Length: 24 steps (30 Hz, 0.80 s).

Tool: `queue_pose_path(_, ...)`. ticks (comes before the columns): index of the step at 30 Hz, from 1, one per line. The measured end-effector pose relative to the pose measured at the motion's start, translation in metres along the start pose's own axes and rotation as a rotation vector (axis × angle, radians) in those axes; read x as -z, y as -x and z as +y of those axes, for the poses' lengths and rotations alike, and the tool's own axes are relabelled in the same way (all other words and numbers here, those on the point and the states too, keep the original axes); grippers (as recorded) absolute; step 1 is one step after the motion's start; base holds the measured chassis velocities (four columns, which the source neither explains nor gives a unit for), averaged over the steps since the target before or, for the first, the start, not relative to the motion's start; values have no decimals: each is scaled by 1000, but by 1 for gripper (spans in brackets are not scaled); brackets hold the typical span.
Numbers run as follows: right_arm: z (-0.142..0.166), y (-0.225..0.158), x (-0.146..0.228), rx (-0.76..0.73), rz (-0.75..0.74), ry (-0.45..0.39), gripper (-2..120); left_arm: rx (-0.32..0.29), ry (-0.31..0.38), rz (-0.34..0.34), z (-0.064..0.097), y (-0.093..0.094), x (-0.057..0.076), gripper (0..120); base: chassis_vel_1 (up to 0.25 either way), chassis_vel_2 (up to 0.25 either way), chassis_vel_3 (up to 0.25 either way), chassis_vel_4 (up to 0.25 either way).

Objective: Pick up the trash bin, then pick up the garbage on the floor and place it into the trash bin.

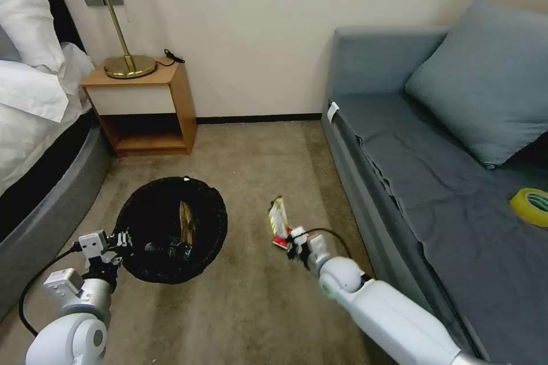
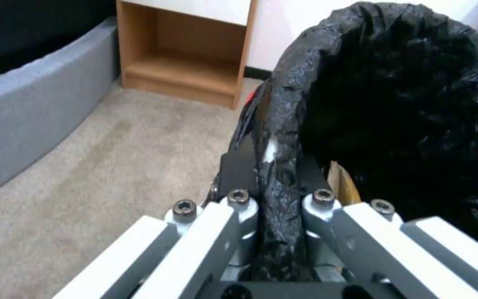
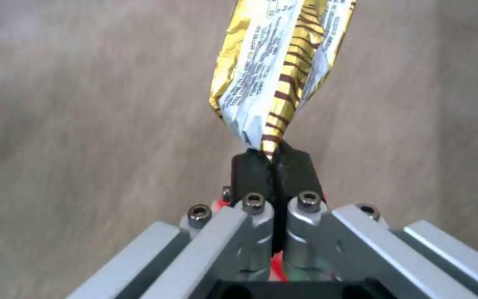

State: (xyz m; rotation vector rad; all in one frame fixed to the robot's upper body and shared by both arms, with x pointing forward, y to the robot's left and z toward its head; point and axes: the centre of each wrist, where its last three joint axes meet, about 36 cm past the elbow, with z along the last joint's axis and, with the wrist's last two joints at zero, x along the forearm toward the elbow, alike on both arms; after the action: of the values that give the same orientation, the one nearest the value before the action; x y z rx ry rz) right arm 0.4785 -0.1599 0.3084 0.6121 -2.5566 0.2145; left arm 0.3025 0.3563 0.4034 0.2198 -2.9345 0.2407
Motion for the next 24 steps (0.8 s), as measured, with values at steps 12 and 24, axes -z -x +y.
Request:
queue_pose_path(12,-7,-74,94,105,-229,-46,0,-35,-12,37,-20,30,-11,4,0,0,0,0)
queue_pose_path(24,50,-126,121,332,-319,-115,0,-93,-32,71,-40,44,-17,4,0,0,0,0)
